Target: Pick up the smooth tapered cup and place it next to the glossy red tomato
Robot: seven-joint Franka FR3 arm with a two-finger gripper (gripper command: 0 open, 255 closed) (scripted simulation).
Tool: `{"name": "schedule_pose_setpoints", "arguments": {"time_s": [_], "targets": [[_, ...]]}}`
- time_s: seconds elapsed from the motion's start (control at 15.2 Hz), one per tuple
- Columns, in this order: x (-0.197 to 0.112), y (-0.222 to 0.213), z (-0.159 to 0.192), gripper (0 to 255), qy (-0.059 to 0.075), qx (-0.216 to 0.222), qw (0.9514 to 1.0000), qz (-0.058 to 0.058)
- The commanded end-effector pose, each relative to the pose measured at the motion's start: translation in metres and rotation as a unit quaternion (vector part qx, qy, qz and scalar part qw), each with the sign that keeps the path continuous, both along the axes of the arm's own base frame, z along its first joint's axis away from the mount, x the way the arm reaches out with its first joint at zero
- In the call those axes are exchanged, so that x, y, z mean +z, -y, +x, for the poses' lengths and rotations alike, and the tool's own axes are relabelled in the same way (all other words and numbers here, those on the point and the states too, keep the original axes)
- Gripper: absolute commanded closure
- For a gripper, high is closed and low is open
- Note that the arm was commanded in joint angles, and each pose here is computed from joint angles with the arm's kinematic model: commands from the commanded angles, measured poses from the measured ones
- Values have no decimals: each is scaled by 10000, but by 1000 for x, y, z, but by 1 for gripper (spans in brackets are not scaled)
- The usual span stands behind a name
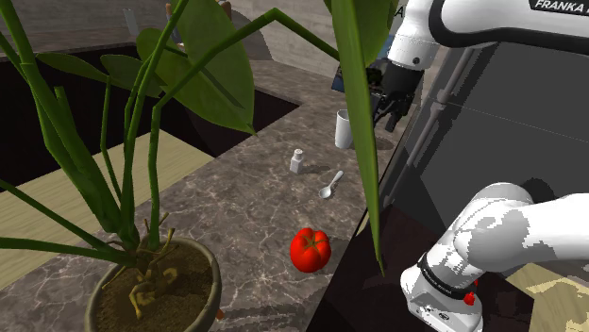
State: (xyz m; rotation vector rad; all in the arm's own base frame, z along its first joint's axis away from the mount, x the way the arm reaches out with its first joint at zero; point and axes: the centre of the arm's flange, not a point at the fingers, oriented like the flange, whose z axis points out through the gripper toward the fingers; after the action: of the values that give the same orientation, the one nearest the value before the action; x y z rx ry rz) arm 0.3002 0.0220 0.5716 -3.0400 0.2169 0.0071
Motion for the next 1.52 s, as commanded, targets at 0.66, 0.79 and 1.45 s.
{"name": "schedule_pose_setpoints", "arguments": {"time_s": [0.66, 0.79, 1.45], "targets": [[-53, 69, 90, 0, 5, -164, 9993, -340], [-63, 83, 108, 0, 6, -197, 9990, -408], [-109, 160, 196, 0, 11, -360, 9966, -747]]}}
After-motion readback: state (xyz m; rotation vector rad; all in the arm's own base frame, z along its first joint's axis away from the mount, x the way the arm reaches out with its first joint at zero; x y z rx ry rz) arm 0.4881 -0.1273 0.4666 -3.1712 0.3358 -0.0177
